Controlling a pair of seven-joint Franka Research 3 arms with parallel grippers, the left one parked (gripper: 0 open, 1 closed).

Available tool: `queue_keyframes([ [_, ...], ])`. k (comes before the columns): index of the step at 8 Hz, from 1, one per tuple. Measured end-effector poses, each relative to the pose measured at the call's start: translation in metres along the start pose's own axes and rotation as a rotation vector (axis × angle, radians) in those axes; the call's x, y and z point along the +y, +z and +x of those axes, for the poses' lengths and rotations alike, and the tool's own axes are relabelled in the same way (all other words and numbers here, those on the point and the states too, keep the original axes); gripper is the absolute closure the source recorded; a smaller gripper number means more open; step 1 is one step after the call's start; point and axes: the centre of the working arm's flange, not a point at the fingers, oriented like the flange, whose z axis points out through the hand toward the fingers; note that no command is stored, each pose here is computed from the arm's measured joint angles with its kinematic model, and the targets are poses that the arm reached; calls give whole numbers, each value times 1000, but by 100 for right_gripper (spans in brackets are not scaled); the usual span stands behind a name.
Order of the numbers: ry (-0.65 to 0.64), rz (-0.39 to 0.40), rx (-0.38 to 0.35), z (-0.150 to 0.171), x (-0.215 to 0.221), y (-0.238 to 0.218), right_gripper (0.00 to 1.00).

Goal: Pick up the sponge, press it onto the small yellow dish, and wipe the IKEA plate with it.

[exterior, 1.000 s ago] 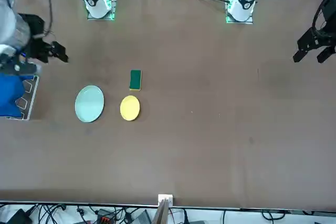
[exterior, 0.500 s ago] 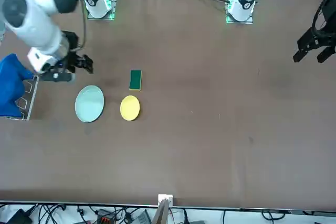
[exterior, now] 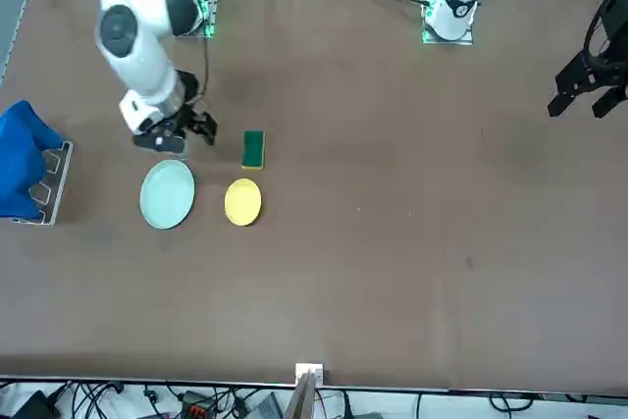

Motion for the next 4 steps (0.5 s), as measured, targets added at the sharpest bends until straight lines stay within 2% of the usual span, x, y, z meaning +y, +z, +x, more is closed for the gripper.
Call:
queue_keyframes([
  [4, 101, 20, 5, -5, -30, 55, 0],
])
